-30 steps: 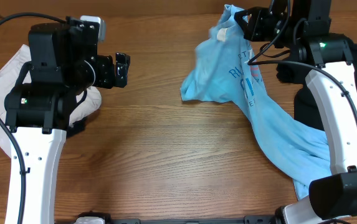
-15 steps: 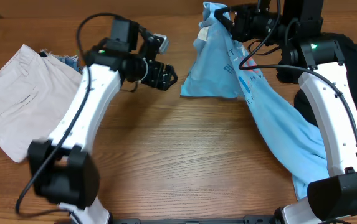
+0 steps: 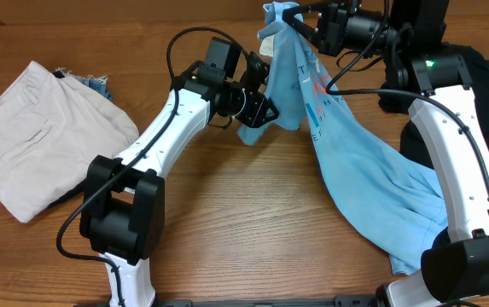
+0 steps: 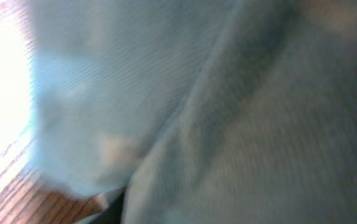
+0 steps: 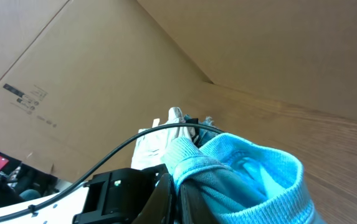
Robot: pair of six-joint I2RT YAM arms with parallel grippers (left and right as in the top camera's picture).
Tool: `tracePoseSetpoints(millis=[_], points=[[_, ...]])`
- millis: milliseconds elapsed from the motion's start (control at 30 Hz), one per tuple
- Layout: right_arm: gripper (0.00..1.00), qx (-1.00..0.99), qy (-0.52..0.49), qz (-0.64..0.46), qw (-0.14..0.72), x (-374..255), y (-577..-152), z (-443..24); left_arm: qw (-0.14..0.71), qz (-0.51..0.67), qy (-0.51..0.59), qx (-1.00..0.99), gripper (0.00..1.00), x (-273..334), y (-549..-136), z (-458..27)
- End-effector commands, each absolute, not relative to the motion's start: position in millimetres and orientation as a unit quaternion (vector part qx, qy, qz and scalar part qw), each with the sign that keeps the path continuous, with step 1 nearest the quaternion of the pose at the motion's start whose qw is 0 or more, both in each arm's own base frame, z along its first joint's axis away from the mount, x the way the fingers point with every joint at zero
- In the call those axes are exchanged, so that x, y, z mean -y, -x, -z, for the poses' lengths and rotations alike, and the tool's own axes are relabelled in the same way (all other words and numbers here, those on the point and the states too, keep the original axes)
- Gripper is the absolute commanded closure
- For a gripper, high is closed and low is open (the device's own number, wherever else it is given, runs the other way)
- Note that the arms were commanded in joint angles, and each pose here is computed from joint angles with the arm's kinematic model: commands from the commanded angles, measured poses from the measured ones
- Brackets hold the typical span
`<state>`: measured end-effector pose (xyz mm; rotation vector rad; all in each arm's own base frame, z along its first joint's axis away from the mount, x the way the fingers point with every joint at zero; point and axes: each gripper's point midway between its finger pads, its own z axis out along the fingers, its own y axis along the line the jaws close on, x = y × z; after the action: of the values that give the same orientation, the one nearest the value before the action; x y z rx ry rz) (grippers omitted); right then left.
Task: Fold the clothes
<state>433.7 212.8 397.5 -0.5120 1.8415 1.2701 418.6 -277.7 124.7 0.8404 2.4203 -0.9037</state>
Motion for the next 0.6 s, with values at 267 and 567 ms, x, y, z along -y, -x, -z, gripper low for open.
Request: tracePoseSetpoints(millis=[267, 567], points=[[0.96, -0.804, 0.084, -0.386, 0.444, -175.5, -467.6, -372.2, 0.196, 0.292, -0.244, -0.904, 0.78, 211.1, -412.5, -154.8], [0.96, -0.82, 0.069, -0.354, 0.445, -166.8, -476.8, -356.9, 0.26, 0.271, -0.232, -0.897, 0.56, 165.9, -394.8, -227.6]])
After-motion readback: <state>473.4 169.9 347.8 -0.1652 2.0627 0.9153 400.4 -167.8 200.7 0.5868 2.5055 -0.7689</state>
